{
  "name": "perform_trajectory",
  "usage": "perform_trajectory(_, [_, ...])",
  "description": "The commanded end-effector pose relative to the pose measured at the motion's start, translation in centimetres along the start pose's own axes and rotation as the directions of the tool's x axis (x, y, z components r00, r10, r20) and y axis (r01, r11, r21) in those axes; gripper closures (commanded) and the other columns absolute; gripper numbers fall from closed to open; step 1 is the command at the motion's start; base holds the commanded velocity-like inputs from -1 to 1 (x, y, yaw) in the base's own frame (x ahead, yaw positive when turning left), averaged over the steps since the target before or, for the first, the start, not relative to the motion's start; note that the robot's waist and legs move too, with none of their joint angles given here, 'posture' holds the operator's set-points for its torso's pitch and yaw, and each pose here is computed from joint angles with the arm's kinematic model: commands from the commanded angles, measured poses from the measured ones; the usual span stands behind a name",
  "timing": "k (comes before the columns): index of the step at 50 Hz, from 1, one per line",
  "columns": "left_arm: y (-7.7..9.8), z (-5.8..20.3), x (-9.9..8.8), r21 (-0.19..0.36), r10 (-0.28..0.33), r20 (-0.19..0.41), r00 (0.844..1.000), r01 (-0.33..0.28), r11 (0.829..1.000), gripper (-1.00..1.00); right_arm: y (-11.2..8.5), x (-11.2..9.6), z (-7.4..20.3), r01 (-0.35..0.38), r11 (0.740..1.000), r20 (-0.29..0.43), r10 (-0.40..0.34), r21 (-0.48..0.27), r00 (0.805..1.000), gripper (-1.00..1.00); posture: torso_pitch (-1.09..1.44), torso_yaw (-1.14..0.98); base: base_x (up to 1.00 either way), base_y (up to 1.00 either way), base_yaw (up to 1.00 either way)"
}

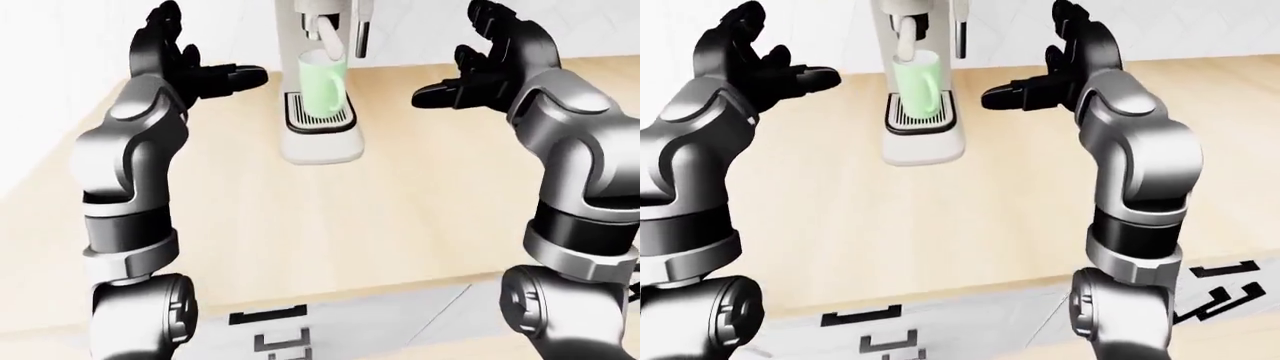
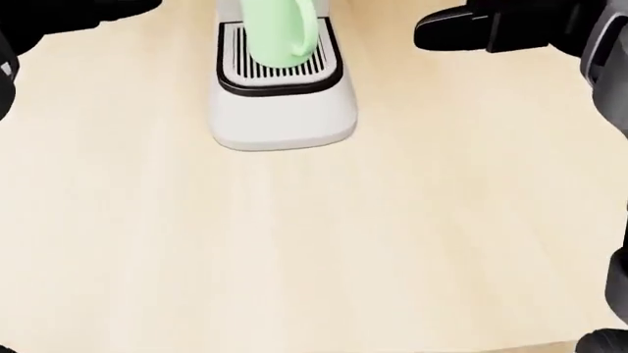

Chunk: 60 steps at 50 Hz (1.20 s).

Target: Press the button on the coffee machine to serve coffee.

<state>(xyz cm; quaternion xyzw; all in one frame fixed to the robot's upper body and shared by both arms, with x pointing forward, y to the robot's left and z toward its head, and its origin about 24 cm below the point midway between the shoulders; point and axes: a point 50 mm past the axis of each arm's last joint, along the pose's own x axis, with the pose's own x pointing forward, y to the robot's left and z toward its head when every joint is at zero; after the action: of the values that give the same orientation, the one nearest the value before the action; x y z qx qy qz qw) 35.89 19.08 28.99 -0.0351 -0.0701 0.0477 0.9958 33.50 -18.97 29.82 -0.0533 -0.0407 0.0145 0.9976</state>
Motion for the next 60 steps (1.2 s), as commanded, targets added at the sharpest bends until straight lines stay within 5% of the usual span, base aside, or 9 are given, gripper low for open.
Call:
perform_trajectory(1, [-0.3, 1.9, -0.3, -0.004, -0.011, 0.083, 0.996, 0.011, 1.0, -1.0, -0.3, -0.5, 2.0, 0.016, 1.0, 0.092, -0.015, -0.008, 0.996, -1.0, 0.0, 0.0, 0.0, 0.0, 0.0])
perform_trajectory(17, [0.3, -0.3, -0.6, -0.001, -0.008, 0.059, 0.998, 0.008, 1.0, -1.0, -0.8, 0.0, 2.3, 0.035, 0.999, 0.092, -0.033, -0.017, 0.995, -1.0, 0.0, 0.0, 0.0, 0.0, 0.0])
perform_trajectory(60, [0.2, -0.2, -0.4, -0.008, -0.004, 0.06, 0.998, 0.005, 1.0, -1.0, -0.5, 0.1, 1.3, 0.051, 0.998, 0.07, -0.047, -0.049, 0.996, -1.0, 0.0, 0.0, 0.14, 0.0, 0.13])
